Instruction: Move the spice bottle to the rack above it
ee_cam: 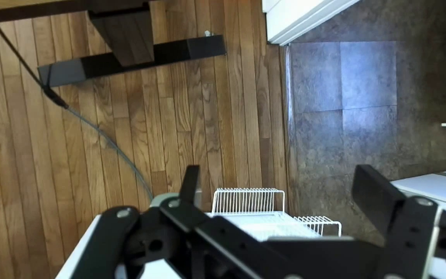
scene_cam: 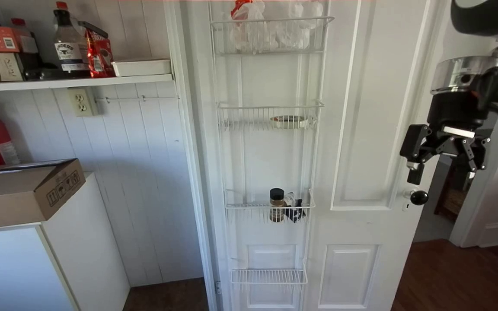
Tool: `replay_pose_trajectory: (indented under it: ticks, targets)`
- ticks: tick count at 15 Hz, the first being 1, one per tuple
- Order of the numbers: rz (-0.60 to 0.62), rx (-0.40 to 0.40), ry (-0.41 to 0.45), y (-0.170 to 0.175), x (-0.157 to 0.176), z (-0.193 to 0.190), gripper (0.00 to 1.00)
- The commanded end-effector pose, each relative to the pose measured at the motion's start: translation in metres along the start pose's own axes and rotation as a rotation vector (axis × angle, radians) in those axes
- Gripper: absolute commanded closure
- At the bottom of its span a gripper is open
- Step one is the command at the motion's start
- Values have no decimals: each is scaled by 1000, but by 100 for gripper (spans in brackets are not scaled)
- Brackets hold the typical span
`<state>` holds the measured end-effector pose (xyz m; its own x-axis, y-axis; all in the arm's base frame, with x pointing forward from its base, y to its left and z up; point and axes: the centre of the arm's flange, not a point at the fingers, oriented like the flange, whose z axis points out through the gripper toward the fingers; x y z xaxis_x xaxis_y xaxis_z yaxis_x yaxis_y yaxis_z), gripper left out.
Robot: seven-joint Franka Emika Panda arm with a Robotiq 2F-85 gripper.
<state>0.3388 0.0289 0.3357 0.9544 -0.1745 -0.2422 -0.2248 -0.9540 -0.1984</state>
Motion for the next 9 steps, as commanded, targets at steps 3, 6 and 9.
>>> replay_pose_trajectory:
  ticks: [3,6,9]
  targets:
    - [251,143,-121,-11,50,57,0]
    - [381,224,-169,-10,68,84,0]
    - [512,325,-199,-13,82,106,0]
